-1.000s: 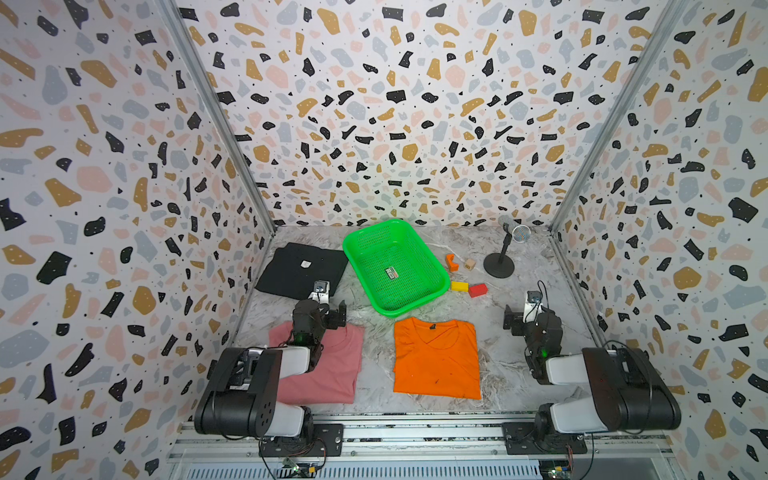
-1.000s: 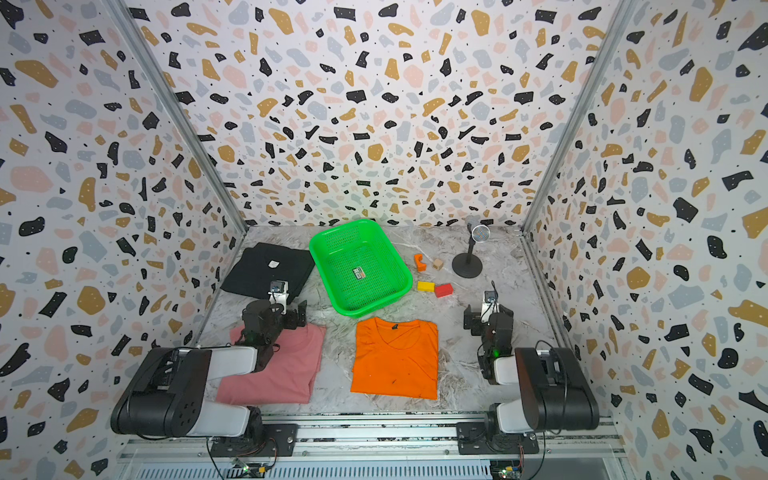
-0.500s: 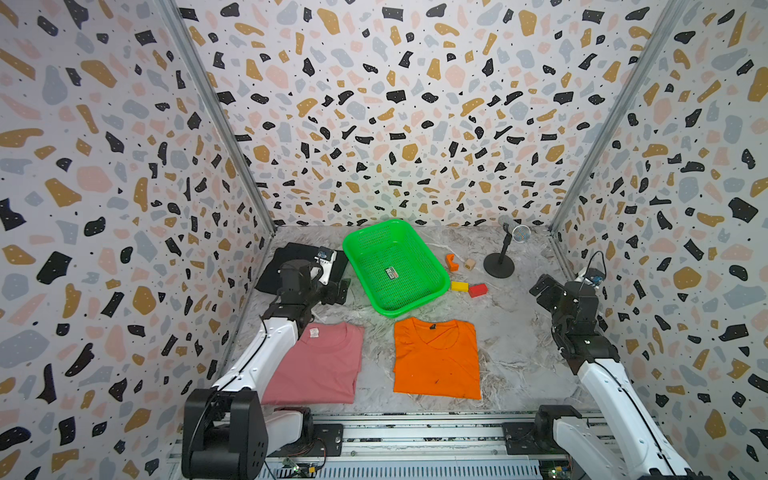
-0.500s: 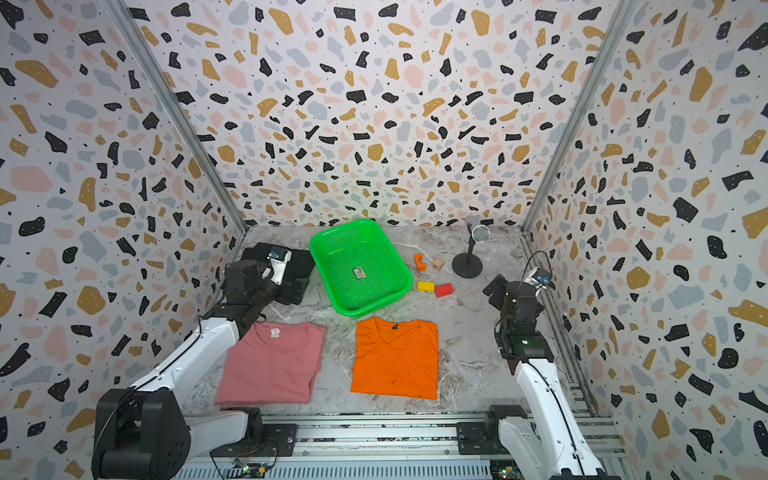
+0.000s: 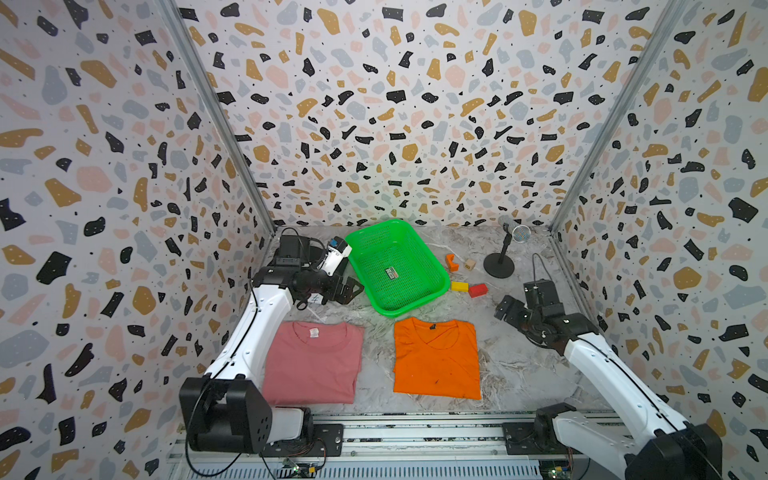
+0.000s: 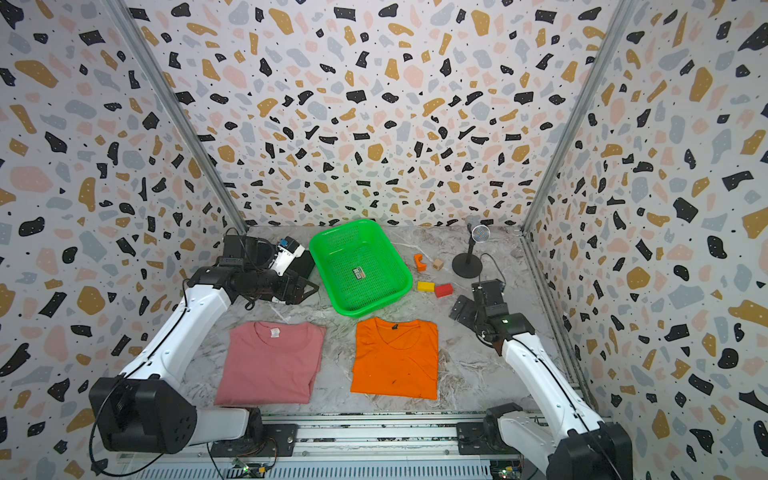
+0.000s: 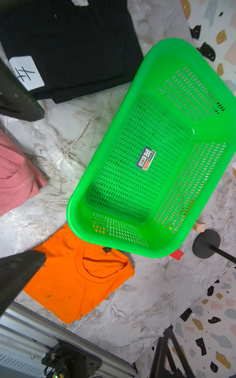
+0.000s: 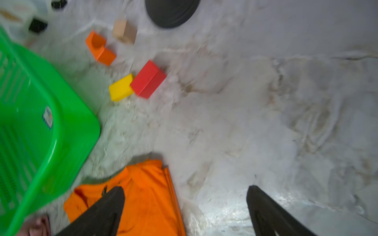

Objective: Put the folded t-shirts into the basket
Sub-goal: Adjust the bin at the center of the board.

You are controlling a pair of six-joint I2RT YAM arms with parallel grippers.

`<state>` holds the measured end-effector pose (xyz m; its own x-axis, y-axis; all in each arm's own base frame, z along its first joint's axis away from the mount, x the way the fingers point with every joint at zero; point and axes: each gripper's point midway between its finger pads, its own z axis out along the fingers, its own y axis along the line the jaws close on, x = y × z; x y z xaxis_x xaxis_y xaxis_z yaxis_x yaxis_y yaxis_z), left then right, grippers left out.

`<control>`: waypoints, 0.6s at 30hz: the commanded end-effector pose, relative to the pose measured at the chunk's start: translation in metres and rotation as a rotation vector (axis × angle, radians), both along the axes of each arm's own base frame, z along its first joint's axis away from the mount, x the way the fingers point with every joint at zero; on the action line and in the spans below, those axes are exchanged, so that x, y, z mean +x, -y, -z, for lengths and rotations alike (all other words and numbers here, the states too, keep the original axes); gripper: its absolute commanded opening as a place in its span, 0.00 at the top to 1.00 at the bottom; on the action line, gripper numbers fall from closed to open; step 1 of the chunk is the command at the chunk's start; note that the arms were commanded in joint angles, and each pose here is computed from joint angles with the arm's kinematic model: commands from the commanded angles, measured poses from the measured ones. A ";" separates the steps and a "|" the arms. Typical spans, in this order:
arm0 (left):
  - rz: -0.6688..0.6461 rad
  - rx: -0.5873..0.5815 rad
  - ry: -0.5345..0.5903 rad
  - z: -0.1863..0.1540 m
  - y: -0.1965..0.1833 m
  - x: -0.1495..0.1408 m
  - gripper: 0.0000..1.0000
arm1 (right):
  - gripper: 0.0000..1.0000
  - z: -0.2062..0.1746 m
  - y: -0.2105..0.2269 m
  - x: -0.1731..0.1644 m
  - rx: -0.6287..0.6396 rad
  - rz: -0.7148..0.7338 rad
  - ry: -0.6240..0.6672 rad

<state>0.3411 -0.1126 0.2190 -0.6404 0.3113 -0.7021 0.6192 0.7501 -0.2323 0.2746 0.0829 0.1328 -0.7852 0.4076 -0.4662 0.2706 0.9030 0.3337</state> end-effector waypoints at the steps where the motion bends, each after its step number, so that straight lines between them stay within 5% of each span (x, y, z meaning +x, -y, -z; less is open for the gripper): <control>1: -0.013 -0.050 -0.080 0.001 0.004 0.001 0.00 | 0.07 -0.008 -0.037 -0.007 -0.038 -0.225 -0.017; 8: -0.039 -0.012 -0.091 0.011 -0.004 0.002 0.00 | 0.12 -0.032 -0.082 0.030 -0.054 -0.208 0.042; 18: -0.027 0.024 -0.087 0.023 -0.009 -0.004 0.00 | 0.17 -0.024 -0.125 0.044 0.072 0.112 -0.151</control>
